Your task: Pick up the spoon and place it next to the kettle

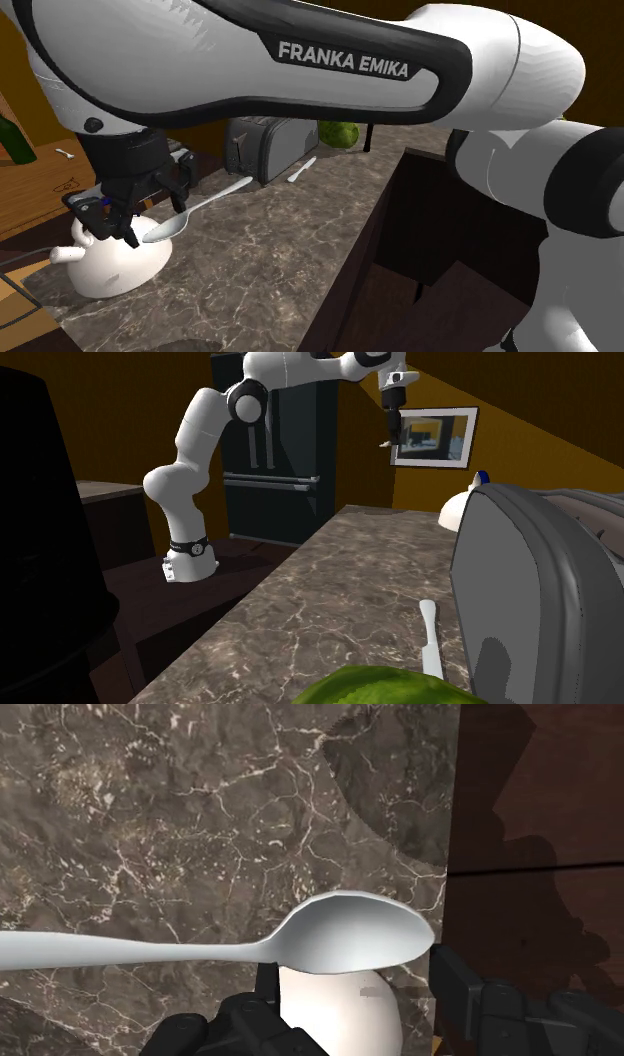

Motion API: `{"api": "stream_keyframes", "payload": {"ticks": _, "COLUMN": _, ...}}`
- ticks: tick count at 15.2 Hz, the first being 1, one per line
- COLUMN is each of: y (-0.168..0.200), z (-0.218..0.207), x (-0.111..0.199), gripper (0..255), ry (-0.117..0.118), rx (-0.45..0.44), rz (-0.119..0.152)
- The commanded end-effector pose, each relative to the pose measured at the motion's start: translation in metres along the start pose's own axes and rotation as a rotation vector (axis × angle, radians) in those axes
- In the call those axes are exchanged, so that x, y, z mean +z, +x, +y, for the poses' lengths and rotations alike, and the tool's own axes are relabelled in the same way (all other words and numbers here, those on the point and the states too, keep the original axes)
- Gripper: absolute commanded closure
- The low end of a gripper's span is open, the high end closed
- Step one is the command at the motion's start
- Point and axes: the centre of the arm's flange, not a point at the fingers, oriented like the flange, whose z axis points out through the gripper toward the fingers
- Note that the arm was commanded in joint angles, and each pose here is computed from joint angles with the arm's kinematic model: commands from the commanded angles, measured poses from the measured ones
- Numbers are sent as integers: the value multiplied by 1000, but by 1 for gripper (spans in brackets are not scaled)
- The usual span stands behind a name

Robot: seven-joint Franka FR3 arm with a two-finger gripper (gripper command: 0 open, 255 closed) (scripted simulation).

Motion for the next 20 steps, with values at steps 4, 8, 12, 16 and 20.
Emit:
{"api": "stream_keyframes", "payload": {"ticks": 4, "y": -3, "z": -6, "x": 21, "gripper": 255, "ry": -1, "rx": 2, "rz": 0}}
{"api": "stream_keyframes", "payload": {"ticks": 8, "y": -6, "z": -7, "x": 42, "gripper": 255, "ry": -1, "rx": 2, "rz": 0}}
{"api": "stream_keyframes", "payload": {"ticks": 12, "y": -10, "z": -8, "x": 63, "gripper": 255, "ry": -1, "rx": 2, "rz": 0}}
{"api": "stream_keyframes", "payload": {"ticks": 16, "y": -13, "z": -8, "x": 84, "gripper": 255, "ry": -1, "rx": 2, "rz": 0}}
{"api": "stream_keyframes", "payload": {"ticks": 20, "y": -16, "z": -9, "x": 105, "gripper": 255, "ry": -1, "rx": 2, "rz": 0}}
